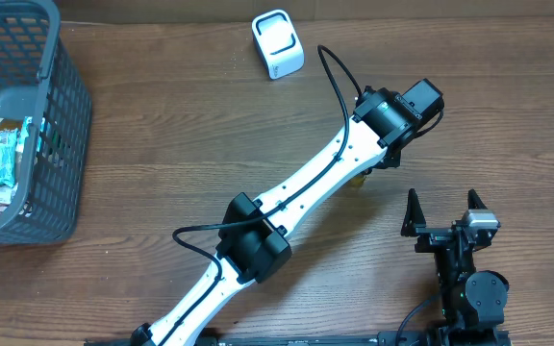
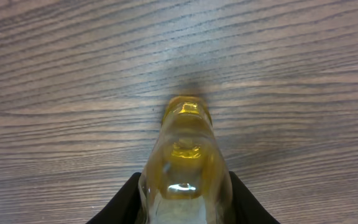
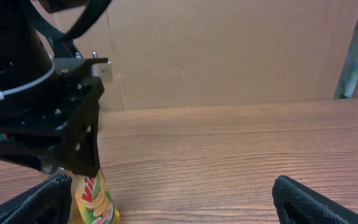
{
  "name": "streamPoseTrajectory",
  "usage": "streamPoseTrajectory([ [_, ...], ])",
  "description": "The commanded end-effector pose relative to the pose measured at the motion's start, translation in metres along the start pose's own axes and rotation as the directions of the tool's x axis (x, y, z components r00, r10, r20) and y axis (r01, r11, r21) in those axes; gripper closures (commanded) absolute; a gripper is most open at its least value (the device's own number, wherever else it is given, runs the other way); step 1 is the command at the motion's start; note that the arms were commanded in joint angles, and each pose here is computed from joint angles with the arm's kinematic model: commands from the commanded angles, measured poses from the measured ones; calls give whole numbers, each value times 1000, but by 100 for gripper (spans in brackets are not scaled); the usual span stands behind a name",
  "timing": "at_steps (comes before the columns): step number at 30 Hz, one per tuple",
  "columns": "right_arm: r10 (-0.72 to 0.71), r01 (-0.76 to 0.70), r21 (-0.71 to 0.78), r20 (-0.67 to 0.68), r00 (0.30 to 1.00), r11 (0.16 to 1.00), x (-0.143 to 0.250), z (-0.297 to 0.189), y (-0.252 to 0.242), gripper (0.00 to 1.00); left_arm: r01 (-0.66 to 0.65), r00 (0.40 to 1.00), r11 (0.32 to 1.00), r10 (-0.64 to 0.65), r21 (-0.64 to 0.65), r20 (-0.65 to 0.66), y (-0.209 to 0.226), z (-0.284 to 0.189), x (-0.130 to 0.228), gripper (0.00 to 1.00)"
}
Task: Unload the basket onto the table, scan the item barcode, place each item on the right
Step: 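Hold the yellow bottle in front of the scanner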
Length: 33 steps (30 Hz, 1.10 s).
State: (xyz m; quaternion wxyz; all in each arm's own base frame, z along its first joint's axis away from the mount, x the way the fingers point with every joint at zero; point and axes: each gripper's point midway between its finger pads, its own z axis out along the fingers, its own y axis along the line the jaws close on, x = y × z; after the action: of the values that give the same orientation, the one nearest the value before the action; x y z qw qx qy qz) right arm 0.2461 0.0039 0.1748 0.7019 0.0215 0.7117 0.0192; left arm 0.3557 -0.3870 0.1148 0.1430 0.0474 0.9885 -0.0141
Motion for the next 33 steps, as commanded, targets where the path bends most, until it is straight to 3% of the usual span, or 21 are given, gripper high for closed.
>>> streamPoseTrajectory([
  [1, -5, 5, 2, -2, 1000, 1000, 3, 0, 0, 0, 13, 999, 1000, -13, 7, -34, -5, 10, 7, 70],
  [4, -5, 5, 2, -2, 1000, 1000, 3, 0, 0, 0, 13, 999, 1000, -13, 11, -39, -5, 10, 8, 58],
  [10, -5, 5, 2, -2, 1000, 1000, 3, 0, 0, 0, 13, 999, 1000, -11, 20, -50, -7, 10, 10, 25],
  [17, -5, 5, 2, -2, 1000, 1000, 3, 0, 0, 0, -66, 997, 996, 68, 59, -28, -11, 4, 4, 6],
  [20, -5, 5, 2, -2, 1000, 1000, 3, 0, 0, 0, -97, 995, 993, 98, 67, -16, -11, 2, 0, 12],
  [27, -5, 5, 2, -2, 1000, 1000, 3, 0, 0, 0, -112, 992, 993, 114, 42, -49, -4, 2, 7, 42],
  [33, -5, 5, 2, -2, 1000, 1000, 3, 0, 0, 0, 28, 998, 999, -26, 35, -53, -4, 2, 7, 54],
])
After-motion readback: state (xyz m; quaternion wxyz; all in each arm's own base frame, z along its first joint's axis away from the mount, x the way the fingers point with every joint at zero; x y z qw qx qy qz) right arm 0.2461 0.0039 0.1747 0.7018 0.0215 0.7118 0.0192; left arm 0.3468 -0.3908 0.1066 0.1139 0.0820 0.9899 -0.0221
